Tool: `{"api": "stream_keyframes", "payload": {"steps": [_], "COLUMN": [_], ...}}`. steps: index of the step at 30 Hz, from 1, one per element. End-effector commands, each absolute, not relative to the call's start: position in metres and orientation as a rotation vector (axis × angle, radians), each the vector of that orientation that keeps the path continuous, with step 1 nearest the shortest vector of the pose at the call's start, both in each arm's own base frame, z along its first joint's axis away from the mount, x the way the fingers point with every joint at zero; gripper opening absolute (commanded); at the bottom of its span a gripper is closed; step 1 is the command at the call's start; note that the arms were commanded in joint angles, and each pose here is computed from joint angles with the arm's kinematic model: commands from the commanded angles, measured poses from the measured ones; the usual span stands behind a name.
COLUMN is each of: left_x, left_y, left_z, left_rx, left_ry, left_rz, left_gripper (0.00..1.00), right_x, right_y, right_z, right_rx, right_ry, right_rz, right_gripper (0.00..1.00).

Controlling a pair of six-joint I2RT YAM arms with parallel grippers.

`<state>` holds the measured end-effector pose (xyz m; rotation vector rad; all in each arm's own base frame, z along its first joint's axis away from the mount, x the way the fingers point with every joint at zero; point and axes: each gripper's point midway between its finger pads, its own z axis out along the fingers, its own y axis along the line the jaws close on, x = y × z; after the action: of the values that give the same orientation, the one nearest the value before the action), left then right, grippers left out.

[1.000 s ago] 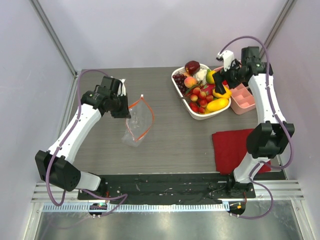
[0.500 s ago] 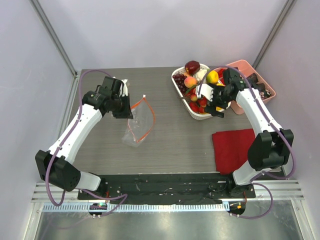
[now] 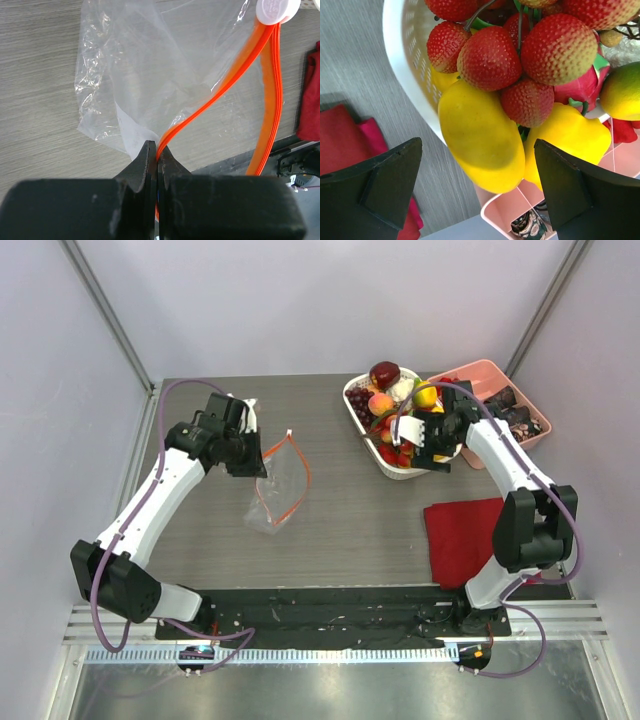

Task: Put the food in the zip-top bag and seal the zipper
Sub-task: Pick up the fake fruit from the bin.

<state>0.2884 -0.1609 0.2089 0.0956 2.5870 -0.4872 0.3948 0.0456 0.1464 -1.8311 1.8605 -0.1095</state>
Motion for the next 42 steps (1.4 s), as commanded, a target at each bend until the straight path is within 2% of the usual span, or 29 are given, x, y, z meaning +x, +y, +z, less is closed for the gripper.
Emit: {"api": "stream_keyframes", "payload": {"steps": [1, 10, 14, 15, 23, 27, 33, 40, 42], "left_x": [0.295, 0.296, 0.296, 0.297, 0.297, 0.297, 0.297, 0.297, 0.296], "left_y": [-0.164, -0.164, -0.164, -0.163, -0.162, -0.163, -0.163, -0.163, -0.165], "left_z": [0.223, 0.221, 0.221, 0.221, 0.22, 0.22, 0.219, 0.221, 0.222], "left_rx": [0.128, 0.127, 0.126, 0.123, 0.12, 0.124, 0.123, 0.13, 0.129], "left_ry": [2.515, 2.524, 2.525, 2.525, 2.526, 2.524, 2.527, 2.527, 2.524], "left_rz": [-0.498, -0.49, -0.486, -0.485, -0.477, -0.475, -0.478, -0.48, -0.496], "left_gripper": [0.0, 0.0, 0.0, 0.0, 0.0, 0.0, 0.0, 0.0, 0.0], "right_x": [0.41, 0.401, 0.401, 0.402, 0.406, 0.395, 0.373, 0.361, 0.358], "right_y": [0.045, 0.039, 0.037, 0.037, 0.039, 0.038, 0.036, 0.043, 0.055], "right_z": [0.145, 0.129, 0.126, 0.126, 0.149, 0.159, 0.17, 0.195, 0.225], "right_rx": [-1.852, -1.918, -1.94, -1.941, -1.915, -1.923, -1.956, -1.883, -1.765], "right_ry": [1.819, 1.799, 1.776, 1.775, 1.74, 1.746, 1.725, 1.744, 1.756], "right_rz": [-0.163, -0.191, -0.217, -0.222, -0.253, -0.237, -0.234, -0.177, -0.118], "right_gripper": [0.98, 0.94, 0.84, 0.78, 0.64, 0.51, 0.36, 0.33, 0.27]}}
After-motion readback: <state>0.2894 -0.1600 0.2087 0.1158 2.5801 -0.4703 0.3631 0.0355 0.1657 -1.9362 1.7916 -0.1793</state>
